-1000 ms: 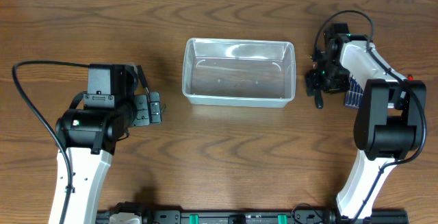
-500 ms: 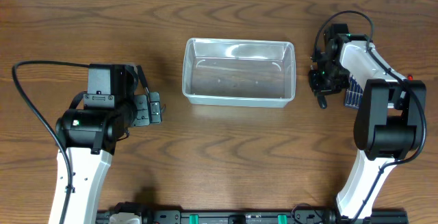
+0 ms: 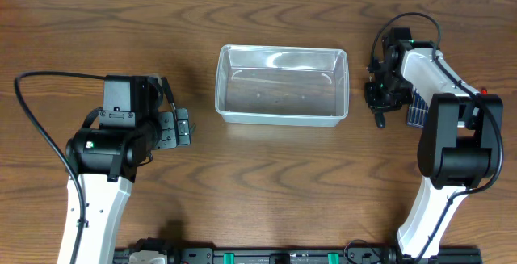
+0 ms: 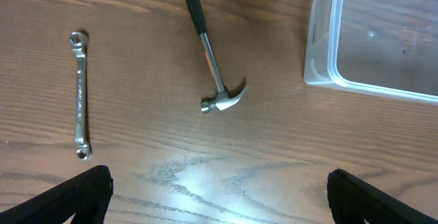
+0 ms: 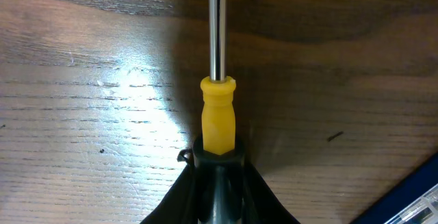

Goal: Pack container
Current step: 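Lower the right gripper and grasp the yellow-handled screwdriver, then carry the screwdriver into the clear container and release it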

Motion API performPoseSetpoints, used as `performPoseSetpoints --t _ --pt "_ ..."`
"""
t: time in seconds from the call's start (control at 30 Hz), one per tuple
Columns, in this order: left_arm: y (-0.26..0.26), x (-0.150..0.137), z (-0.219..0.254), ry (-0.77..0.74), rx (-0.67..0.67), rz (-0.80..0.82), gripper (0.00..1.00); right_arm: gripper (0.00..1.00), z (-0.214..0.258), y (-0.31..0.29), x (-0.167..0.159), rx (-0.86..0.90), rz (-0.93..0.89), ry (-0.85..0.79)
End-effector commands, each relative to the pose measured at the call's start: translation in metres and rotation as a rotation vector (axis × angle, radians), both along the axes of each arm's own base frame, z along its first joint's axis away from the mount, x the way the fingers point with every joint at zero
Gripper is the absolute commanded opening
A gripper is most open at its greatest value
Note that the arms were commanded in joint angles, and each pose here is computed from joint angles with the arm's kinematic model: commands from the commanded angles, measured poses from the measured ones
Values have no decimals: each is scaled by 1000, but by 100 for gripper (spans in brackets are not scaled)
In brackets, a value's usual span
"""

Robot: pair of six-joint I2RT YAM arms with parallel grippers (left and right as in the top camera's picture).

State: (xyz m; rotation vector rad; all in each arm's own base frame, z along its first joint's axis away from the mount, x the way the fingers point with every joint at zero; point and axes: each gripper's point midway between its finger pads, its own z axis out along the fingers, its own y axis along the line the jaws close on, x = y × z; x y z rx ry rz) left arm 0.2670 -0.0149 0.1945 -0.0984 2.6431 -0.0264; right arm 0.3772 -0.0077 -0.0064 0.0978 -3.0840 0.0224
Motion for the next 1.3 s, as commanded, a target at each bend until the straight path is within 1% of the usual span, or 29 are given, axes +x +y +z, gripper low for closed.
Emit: performPoseSetpoints --t 0.0,0.13,0.23,0.3,0.4,0.5,0.57,0.6,0.67,0.77,0.93,1.0,1.07,1.17,1.27 --pt "2 3 9 -22 18 -4 98 1 -30 -8 -19 -35 -21 89" --pt "2 3 9 -22 18 -4 98 1 -4 -8 3 -35 -22 28" --pt "2 3 9 -22 18 -4 98 1 40 -6 32 -35 -19 -75" --pt "2 3 9 -22 18 -4 98 1 80 1 55 -34 5 -179" --pt "2 3 9 -22 18 -4 98 1 138 25 82 -36 121 -336" --pt "2 3 8 -22 18 -4 98 1 180 60 95 -32 256 -456" --pt "2 3 8 -22 18 -4 98 1 192 91 96 -21 432 -490" --pt "2 3 8 -22 18 -4 98 1 194 111 92 -6 552 -493" --pt "2 3 8 -22 18 -4 98 1 190 152 78 45 800 -481" --pt "2 3 8 -22 18 -4 98 1 174 198 56 74 1098 -441" --pt "2 3 8 -22 18 -4 98 1 127 239 25 102 1484 -331" --pt "2 3 8 -22 18 -4 98 1 103 244 15 132 1536 -271" --pt "2 3 8 -22 18 -4 98 1 79 247 6 174 1540 -208" --pt "2 3 8 -21 18 -4 98 1 42 245 -7 234 1518 -105" --pt "2 3 8 -21 18 -4 98 1 15 241 -15 253 1484 -20"
